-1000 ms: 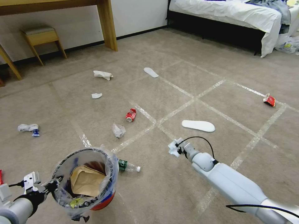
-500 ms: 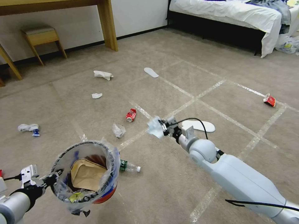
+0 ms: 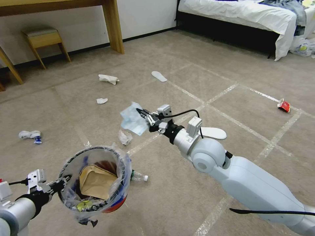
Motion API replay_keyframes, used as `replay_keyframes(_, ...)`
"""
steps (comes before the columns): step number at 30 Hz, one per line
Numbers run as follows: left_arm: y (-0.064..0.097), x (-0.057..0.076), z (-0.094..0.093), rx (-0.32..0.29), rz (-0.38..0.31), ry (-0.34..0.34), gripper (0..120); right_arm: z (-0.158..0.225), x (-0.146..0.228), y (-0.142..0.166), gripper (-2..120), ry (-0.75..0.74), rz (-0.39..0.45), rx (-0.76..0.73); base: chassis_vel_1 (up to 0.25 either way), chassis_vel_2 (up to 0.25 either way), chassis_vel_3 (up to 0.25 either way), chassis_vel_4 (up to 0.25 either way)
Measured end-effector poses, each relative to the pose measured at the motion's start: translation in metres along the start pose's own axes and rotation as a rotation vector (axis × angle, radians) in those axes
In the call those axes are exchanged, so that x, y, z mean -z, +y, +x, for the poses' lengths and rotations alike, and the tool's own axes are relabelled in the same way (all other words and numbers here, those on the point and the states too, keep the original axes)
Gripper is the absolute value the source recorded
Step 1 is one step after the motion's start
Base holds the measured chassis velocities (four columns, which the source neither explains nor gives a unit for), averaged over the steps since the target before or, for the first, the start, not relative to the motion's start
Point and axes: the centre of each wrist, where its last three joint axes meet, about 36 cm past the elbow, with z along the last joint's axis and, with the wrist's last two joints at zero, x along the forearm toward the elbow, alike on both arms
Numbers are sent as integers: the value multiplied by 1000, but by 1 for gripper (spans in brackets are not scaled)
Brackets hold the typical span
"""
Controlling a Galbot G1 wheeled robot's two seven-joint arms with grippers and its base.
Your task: Pick up the trash bin and place the garbage on the floor into it.
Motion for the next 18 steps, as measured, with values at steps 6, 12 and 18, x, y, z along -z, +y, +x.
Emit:
replay_keyframes(6,-6,1,-5,-24,-4,7,1,7,11,33,0,110,-1,12,0,0,0,0)
replay_keyframes(12,-8,6,-6,-38,-9,8,1,-1,24,58,0,221,47,21,0,0,0,0)
replay_keyframes(18,-10,9,-6,-44,-11,4,1,-9,28,75,0,351,113,17,0,0,0,0)
